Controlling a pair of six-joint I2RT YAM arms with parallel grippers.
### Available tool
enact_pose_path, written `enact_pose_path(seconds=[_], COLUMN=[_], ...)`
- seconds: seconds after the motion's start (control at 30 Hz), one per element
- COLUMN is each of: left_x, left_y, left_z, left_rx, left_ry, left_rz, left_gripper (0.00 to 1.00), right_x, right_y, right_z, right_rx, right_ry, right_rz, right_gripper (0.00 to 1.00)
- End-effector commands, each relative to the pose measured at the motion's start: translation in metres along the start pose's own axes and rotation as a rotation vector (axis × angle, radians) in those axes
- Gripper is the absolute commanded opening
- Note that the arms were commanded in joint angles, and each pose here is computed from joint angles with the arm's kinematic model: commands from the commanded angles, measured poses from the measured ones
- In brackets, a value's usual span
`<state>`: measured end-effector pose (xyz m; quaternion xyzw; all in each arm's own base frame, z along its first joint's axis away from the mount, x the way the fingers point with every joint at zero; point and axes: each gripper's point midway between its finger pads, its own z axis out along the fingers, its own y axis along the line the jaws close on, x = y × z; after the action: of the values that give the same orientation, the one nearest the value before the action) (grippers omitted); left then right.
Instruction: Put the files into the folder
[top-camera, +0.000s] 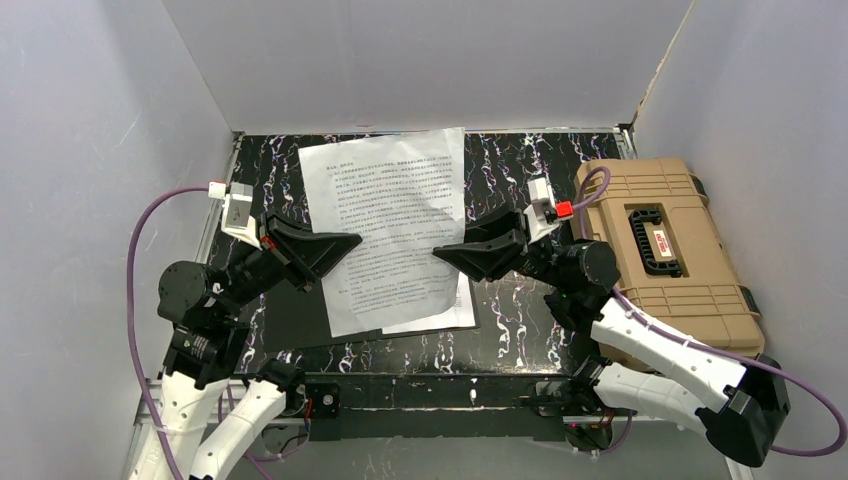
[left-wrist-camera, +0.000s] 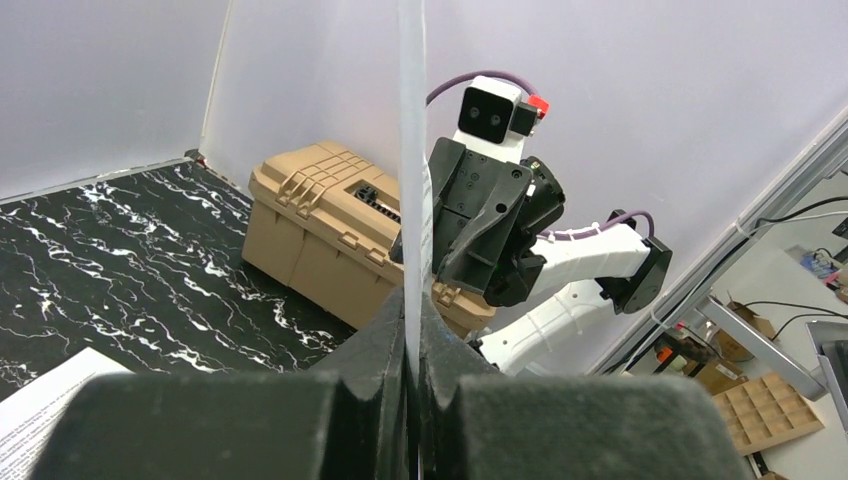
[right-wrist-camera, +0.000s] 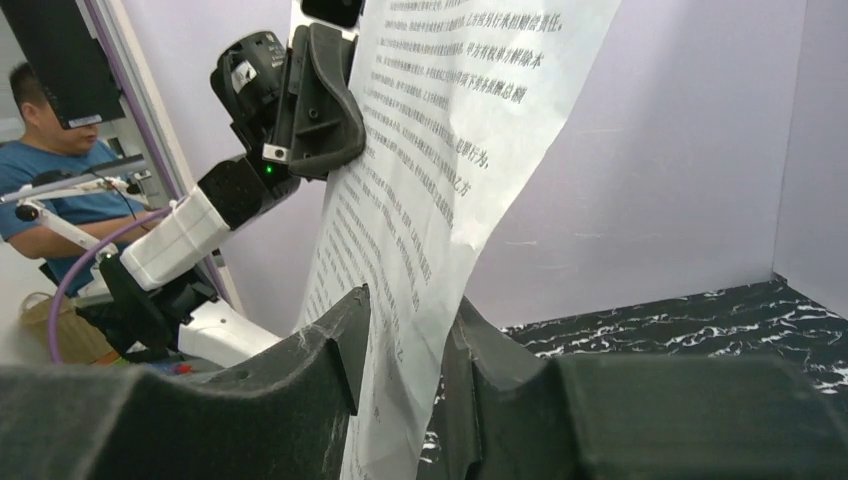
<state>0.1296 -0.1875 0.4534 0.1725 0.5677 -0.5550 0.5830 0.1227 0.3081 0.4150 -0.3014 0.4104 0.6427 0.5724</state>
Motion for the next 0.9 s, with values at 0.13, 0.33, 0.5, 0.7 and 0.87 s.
enact_pose_path(seconds=[0.13,0.33,0.5,0.7,0.87], left_x=[-0.003,0.001,0.003,0.004,0.008], left_y=[-0.007,-0.003,-0.001,0.001,0.008], left_z=[0.002,0.001,0.003,0.003,0.003], left_rx=[0.048,0.041,0.046,0.043,0.022], left_ry=[-0.025,-0.026,-0.031,-0.032,-0.032], left_rz=[-0.007,-0.018,-0.029,-0.03,-0.042], left_gripper=[0.0,0.0,0.0,0.0,0.05], right_x=[-0.042,-0.046,-0.047,-0.047,-0.044], right_y=[0.013,0.013,0.013,0.013,0.009], right_z=[0.014,0.017,0.021,0.024,0.022], right_rx=[-0.065,-0.073,-0.091,-0.098,-0.068], right_ry=[-0.143,-0.164,-0.174,-0.169,-0.165], right_rz=[-0.031,-0.024,-0.004,0.001,0.002], right_gripper=[0.41,0.39,0.35,0.01,0.01])
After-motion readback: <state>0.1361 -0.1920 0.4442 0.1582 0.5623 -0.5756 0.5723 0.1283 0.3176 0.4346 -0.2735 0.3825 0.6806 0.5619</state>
